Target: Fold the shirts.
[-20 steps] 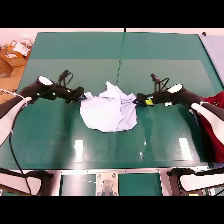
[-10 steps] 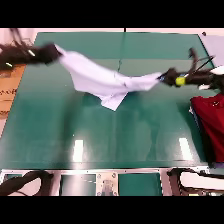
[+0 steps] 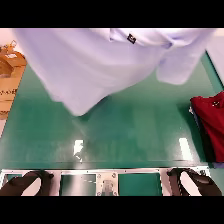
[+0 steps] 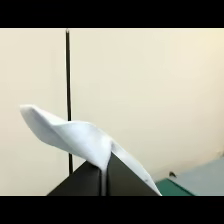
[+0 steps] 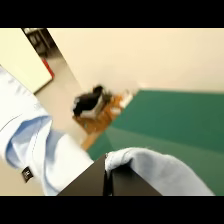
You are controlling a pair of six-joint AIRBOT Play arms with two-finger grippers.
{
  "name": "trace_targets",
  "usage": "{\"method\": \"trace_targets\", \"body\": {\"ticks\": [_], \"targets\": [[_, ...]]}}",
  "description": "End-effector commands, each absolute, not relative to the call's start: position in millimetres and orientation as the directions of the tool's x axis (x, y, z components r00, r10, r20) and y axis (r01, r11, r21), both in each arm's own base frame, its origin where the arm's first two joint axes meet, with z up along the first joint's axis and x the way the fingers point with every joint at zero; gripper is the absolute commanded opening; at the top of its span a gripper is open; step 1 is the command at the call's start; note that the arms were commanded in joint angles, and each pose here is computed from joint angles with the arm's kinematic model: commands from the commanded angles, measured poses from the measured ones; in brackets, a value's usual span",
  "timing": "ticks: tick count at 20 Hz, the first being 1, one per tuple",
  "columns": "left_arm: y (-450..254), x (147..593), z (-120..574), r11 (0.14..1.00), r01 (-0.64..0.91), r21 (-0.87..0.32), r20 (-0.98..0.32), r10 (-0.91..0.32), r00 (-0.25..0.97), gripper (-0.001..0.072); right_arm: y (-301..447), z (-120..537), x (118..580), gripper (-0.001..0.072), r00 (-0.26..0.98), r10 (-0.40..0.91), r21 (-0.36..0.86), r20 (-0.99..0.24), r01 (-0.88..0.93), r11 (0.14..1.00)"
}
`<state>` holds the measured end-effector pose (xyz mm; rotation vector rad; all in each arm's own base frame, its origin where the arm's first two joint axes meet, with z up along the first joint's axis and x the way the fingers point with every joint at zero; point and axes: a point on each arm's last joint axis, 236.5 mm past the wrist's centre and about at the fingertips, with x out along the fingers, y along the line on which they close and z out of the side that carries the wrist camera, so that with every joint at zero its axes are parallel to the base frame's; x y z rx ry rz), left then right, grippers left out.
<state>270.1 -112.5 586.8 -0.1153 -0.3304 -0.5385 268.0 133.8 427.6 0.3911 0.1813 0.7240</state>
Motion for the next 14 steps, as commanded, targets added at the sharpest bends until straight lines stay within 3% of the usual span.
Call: {"method": "trace_targets", "body": {"ticks": [1, 3, 7, 10, 14], "targets": [[-97, 237, 634, 0.888, 0.458, 0.037, 0.488, -0.416, 0.768, 0.0025, 143, 465, 206, 0.0019, 0.770, 0.633, 0.341, 0.073, -0.616, 0.710], [-93, 265, 627, 0.892, 0.453, 0.010, 0.471, -0.404, 0.785, 0.0026, 132, 453, 213, 0.0019, 0.811, 0.584, 0.344, 0.024, -0.555, 0.757], [-112, 376, 553, 0.837, 0.533, -0.123, 0.268, -0.489, 0.830, 0.0026, 105, 396, 255, 0.0019, 0.851, 0.508, 0.409, -0.131, -0.421, 0.810], [-161, 464, 464, 0.760, 0.605, -0.240, 0.091, -0.602, 0.793, 0.0026, 88, 314, 300, 0.0019, 0.820, 0.498, 0.513, -0.283, -0.309, 0.801], [-265, 536, 339, 0.687, 0.677, -0.265, -0.067, -0.713, 0.697, 0.0026, 66, 174, 354, 0.0019, 0.720, 0.494, 0.635, -0.488, -0.096, 0.767]]}}
